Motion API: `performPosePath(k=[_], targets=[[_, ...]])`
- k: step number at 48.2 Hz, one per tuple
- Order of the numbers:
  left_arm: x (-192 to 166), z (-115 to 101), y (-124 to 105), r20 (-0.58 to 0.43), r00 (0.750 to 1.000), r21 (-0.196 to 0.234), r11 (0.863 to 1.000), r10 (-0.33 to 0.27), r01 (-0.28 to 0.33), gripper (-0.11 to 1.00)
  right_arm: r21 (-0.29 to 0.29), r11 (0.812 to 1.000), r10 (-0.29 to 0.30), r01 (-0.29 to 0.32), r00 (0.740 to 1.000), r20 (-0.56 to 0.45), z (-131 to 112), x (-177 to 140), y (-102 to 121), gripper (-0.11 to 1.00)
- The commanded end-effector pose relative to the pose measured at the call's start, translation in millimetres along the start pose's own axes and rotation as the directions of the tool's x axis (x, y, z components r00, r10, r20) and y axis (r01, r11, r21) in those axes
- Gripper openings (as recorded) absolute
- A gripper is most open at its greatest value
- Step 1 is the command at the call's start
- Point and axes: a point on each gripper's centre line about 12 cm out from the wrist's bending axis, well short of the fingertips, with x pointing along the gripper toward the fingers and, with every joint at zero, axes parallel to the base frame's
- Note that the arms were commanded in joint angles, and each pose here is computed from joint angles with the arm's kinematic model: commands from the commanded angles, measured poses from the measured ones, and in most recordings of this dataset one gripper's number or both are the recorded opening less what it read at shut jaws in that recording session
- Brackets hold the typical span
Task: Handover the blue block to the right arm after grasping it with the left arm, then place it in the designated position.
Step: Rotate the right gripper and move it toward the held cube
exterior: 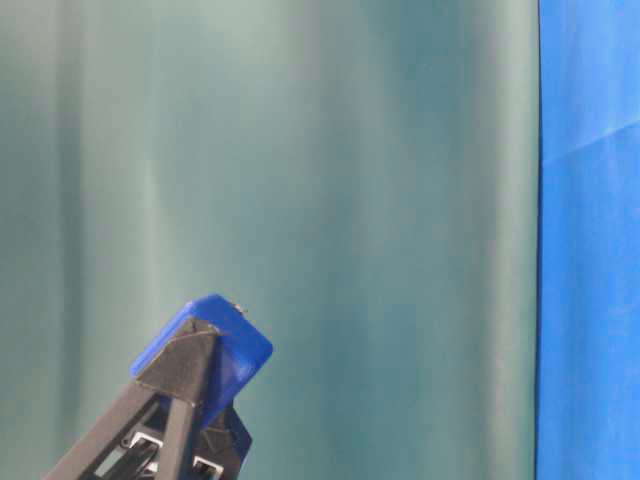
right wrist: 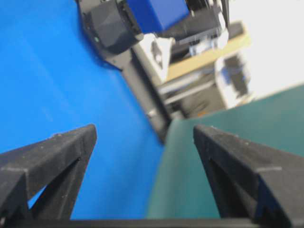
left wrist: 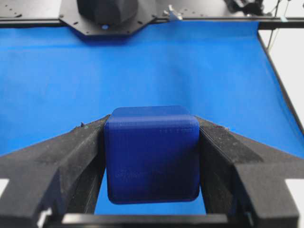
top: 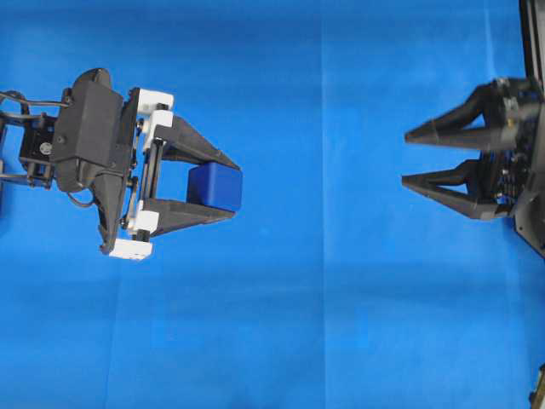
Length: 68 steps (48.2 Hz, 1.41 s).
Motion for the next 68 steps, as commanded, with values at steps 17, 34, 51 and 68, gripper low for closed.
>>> performPosePath(k=[17, 34, 51, 68], targets=[[-2.1, 11.1, 0.7, 0.045, 0.999, -0.010, 1.000, 0.002, -0.001, 0.49, -0.299, 0.953, 0.068, -0.044, 0.995, 0.073, 17.8, 4.9, 7.6, 0.97], [-2.1, 12.2, 2.8, 0.054, 0.999, -0.013, 1.000, 0.007, -0.006, 0.49, -0.377, 0.925, 0.089, -0.056, 0.994, 0.069, 16.6, 5.8, 10.7, 0.97], [-2.2, 11.4, 2.8, 0.051, 0.999, -0.013, 1.000, 0.007, -0.007, 0.49, -0.376, 0.925, 0.083, -0.049, 0.994, 0.074, 18.2, 5.1, 9.1, 0.97], [-2.2, 11.5, 3.9, 0.051, 0.999, -0.015, 1.000, 0.010, -0.010, 0.49, -0.378, 0.925, 0.081, -0.047, 0.994, 0.074, 18.6, 4.9, 8.3, 0.97]])
